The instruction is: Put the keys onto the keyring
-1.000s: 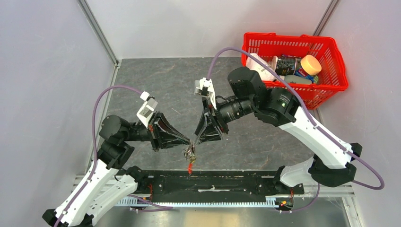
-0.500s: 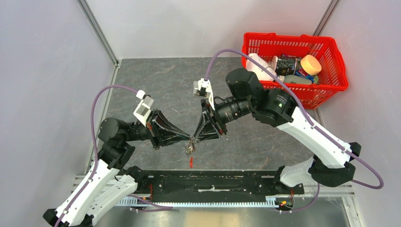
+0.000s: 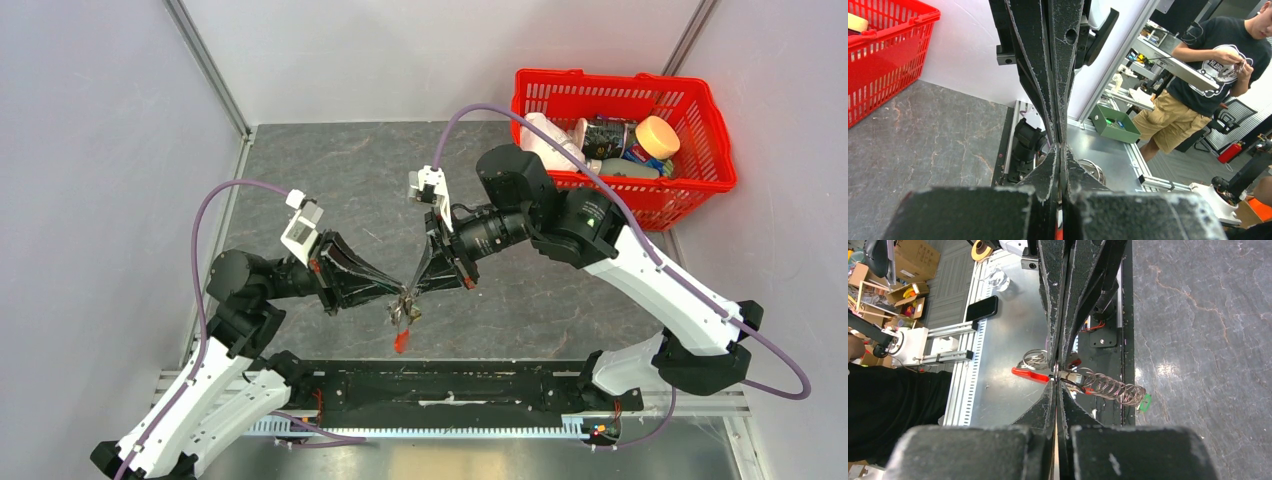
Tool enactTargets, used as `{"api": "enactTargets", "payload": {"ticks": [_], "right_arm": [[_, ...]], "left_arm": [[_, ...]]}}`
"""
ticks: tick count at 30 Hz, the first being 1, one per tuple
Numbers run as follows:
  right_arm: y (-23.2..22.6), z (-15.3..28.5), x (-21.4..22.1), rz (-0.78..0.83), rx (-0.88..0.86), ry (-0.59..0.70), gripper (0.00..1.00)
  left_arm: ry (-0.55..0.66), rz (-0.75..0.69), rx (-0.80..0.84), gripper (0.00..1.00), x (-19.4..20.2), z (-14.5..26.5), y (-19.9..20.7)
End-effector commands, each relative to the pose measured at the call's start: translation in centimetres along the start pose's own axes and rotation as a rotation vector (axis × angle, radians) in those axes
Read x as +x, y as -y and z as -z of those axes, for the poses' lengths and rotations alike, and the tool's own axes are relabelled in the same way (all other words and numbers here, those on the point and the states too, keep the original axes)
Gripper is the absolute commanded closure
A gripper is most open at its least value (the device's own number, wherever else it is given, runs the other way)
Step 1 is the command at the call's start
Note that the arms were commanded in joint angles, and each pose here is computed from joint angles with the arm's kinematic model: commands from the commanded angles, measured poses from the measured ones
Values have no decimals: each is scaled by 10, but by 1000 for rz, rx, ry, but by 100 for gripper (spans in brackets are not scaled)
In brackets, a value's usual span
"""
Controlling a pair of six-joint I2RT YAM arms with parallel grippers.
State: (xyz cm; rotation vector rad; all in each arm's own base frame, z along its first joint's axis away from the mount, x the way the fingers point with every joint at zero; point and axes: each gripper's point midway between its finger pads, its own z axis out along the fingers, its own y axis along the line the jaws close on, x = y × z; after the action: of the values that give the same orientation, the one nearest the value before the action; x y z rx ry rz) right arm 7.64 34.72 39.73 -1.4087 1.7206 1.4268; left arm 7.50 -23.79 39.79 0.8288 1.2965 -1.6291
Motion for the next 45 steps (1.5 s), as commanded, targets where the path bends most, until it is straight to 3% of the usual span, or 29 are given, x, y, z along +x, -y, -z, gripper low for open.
{"api": "enactTargets", "payload": {"ticks": [1,31,39,45], "right_arm": [[-10,5,-5,40,-5,32,100],[-16,7,-16,30,-3,151,100],[-15,28,-31,84,105,224,73],[-15,35,-46,116,141,270,65]], "left_arm": [[94,-48,3,98,-23,-1,8],[277,-62,-26,98,-52,0,6],[286,-66,6,98,-53,2,15],[296,-67,15,98,-55,2,17]]}}
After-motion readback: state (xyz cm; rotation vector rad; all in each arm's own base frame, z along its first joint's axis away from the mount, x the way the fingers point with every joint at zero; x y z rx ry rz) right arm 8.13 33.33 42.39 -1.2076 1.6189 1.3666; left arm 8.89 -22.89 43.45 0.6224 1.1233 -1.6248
